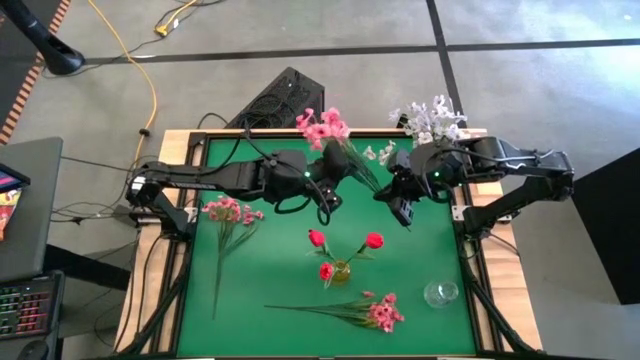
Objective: Sort flowers into vase by color
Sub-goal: Put the top middle pink flowers into the bottom transparent vase
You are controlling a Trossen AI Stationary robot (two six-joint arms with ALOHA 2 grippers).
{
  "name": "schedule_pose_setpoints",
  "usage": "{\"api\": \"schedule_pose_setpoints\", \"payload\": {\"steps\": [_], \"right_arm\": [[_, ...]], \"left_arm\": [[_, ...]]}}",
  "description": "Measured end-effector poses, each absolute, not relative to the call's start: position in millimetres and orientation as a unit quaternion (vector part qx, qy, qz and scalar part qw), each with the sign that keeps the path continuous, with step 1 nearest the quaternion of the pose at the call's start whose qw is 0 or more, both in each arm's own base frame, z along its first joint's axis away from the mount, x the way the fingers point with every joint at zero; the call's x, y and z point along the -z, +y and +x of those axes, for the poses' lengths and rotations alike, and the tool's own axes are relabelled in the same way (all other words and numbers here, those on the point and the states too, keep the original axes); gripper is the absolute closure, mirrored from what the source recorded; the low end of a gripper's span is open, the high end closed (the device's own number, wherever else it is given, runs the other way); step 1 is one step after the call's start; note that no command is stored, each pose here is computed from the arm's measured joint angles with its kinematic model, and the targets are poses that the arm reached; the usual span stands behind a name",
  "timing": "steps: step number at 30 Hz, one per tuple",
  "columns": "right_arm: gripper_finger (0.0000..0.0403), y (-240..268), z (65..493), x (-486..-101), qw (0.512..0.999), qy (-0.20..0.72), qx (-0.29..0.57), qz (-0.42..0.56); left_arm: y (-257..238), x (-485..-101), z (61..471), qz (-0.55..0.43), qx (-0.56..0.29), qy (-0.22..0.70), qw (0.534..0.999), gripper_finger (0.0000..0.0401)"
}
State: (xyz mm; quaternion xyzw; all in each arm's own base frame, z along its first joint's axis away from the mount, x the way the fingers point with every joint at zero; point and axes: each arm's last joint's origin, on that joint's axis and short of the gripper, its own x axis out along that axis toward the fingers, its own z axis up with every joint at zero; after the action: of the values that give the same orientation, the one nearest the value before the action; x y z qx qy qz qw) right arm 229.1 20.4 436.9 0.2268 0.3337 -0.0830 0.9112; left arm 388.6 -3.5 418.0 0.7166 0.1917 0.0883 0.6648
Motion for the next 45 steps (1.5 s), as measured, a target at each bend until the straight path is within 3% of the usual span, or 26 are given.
{"api": "schedule_pose_setpoints", "payload": {"steps": [6, 11, 25, 30, 35, 45], "right_arm": [[0.038, 16, 220, -443, 0.92, 0.305, 0.123, 0.213], [0.038, 12, 199, -457, 0.932, 0.251, 0.158, 0.206], [0.038, 32, 152, -476, 0.956, 0.18, 0.156, 0.173], [0.038, 54, 141, -475, 0.968, 0.171, 0.132, 0.131], [0.038, 79, 122, -459, 0.974, 0.155, 0.115, 0.116], [0.038, 138, 95, -418, 0.991, 0.107, 0.052, 0.062]], "left_arm": [[-1, -420, 384, 0.666, -0.126, 0.215, 0.703, 0.0254], [-1, -431, 363, 0.605, -0.129, 0.219, 0.754, 0.0229], [59, -468, 278, 0.28, -0.146, 0.194, 0.929, 0.0232], [82, -461, 270, 0.185, -0.119, 0.21, 0.953, 0.0232], [98, -447, 271, 0.108, -0.068, 0.166, 0.978, 0.0233], [105, -410, 256, 0.043, -0.14, 0.049, 0.988, 0.0248]]}}
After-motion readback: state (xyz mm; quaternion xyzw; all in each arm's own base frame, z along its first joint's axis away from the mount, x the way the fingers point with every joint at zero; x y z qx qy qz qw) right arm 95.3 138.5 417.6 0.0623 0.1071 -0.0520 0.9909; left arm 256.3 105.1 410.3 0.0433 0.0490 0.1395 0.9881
